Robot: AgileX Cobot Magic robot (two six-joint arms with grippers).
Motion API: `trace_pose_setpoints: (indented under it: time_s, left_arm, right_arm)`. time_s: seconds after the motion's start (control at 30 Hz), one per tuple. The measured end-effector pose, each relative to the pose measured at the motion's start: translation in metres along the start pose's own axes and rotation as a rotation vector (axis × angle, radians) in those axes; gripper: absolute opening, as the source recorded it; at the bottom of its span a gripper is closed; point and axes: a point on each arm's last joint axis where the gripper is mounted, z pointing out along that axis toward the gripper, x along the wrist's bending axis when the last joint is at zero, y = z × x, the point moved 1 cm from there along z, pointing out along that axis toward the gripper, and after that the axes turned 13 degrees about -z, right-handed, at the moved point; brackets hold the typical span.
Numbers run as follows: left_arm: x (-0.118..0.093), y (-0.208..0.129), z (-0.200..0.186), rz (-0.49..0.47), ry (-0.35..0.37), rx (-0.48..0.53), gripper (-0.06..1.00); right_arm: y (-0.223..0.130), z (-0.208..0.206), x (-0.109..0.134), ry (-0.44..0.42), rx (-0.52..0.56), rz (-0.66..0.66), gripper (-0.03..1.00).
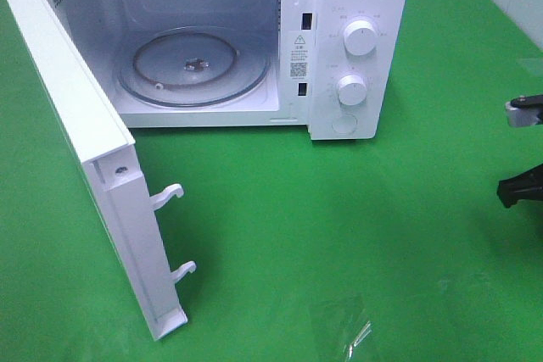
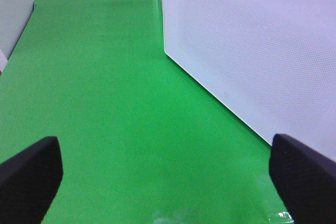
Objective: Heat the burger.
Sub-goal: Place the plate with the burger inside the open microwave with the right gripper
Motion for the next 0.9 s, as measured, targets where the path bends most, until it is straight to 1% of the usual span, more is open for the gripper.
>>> trace_pose_setpoints:
  time_s: [0.23, 0.3, 0.4, 0.43, 0.6, 0.67, 0.9]
  left_arm:
    - [0.0, 0.0, 0.0, 0.0, 0.0, 0.0, 0.99]
    - [0.0, 0.0, 0.0, 0.0, 0.0, 0.0, 0.99]
    - [0.0, 0.0, 0.0, 0.0, 0.0, 0.0, 0.99]
    - [0.0, 0.0, 0.0, 0.0, 0.0, 0.0, 0.99]
    - [0.0, 0.0, 0.0, 0.0, 0.0, 0.0, 0.99]
    - [0.0, 0.0, 0.0, 0.0, 0.0, 0.0, 0.99]
    - [0.0, 0.0, 0.0, 0.0, 0.0, 0.0, 0.99]
  right_arm:
    - [-0.002, -0.015, 0.006, -0.054, -0.016, -0.029, 0.03]
    - [-0.002, -0.02, 0.014, -0.083, -0.013, -0.062, 0.03]
    - [-0.002, -0.023, 0.019, -0.101, -0.008, -0.081, 0.03]
    - [-0.003, -0.026, 0.024, -0.121, 0.006, -0.105, 0.03]
    - [-0.004, -0.029, 0.03, -0.148, 0.022, -0.139, 0.03]
    - [-0.004, -0.033, 0.042, -0.173, 0.036, -0.201, 0.03]
    - [-0.007, -0.041, 0.055, -0.185, 0.033, -0.251, 0.03]
